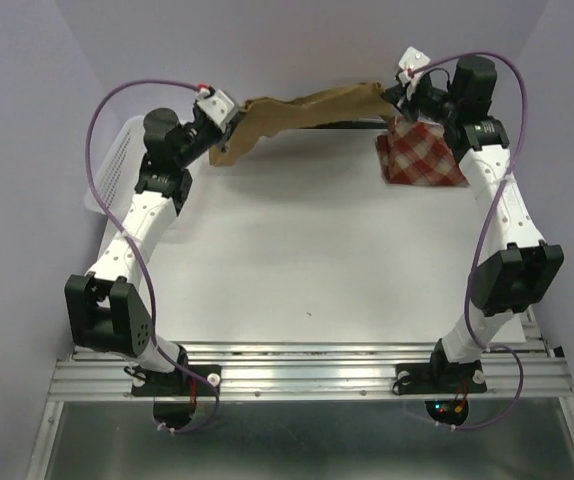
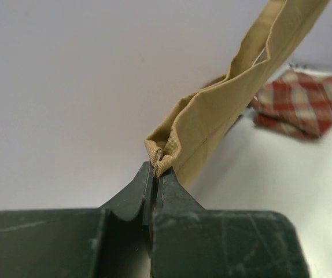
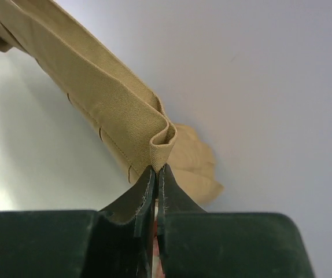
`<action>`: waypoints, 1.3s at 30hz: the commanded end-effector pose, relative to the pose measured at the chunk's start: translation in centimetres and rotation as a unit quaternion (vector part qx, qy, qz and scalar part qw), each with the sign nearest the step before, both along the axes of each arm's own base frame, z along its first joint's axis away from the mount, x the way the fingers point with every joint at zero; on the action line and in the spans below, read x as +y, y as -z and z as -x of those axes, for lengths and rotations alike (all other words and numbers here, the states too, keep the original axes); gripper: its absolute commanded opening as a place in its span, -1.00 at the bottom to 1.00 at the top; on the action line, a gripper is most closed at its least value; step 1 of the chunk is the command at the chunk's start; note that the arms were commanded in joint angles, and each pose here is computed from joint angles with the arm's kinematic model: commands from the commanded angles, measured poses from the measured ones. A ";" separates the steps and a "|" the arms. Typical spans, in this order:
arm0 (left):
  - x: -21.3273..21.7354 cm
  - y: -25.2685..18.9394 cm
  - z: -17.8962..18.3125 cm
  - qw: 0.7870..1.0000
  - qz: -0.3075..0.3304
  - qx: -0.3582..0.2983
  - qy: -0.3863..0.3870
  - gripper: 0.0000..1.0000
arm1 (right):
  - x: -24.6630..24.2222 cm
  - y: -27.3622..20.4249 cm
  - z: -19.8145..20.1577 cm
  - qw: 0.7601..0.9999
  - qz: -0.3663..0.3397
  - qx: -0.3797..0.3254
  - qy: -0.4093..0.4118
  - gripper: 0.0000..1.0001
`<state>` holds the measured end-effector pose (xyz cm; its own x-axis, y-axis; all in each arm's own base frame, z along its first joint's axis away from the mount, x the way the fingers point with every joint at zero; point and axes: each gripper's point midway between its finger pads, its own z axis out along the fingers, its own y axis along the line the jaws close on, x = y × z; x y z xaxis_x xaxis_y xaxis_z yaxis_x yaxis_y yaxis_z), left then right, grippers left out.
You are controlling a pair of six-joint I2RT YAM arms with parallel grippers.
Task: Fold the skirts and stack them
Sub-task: Flatten the skirt out
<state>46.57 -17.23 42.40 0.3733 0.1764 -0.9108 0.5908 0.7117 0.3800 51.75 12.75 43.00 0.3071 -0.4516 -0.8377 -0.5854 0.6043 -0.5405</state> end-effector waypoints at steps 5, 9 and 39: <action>0.0 15.7 5.4 0.987 -0.110 0.094 0.063 -1.00 | 0.2 16.3 5.8 0.984 0.086 0.125 -0.095 -0.99; -0.4 20.9 9.1 0.970 -0.145 0.153 0.119 -1.00 | -0.3 22.3 11.2 0.964 0.120 0.200 -0.126 -0.99; 2.0 25.1 18.6 0.926 -0.269 0.253 0.084 0.52 | -1.3 25.7 17.9 0.896 0.066 0.437 -0.041 0.58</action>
<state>22.68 -14.67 16.03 0.3156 0.6751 -0.6669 0.8705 0.0738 0.4866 28.97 10.39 17.37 -0.1299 -0.6838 -0.7180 -0.9441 0.3065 -0.1211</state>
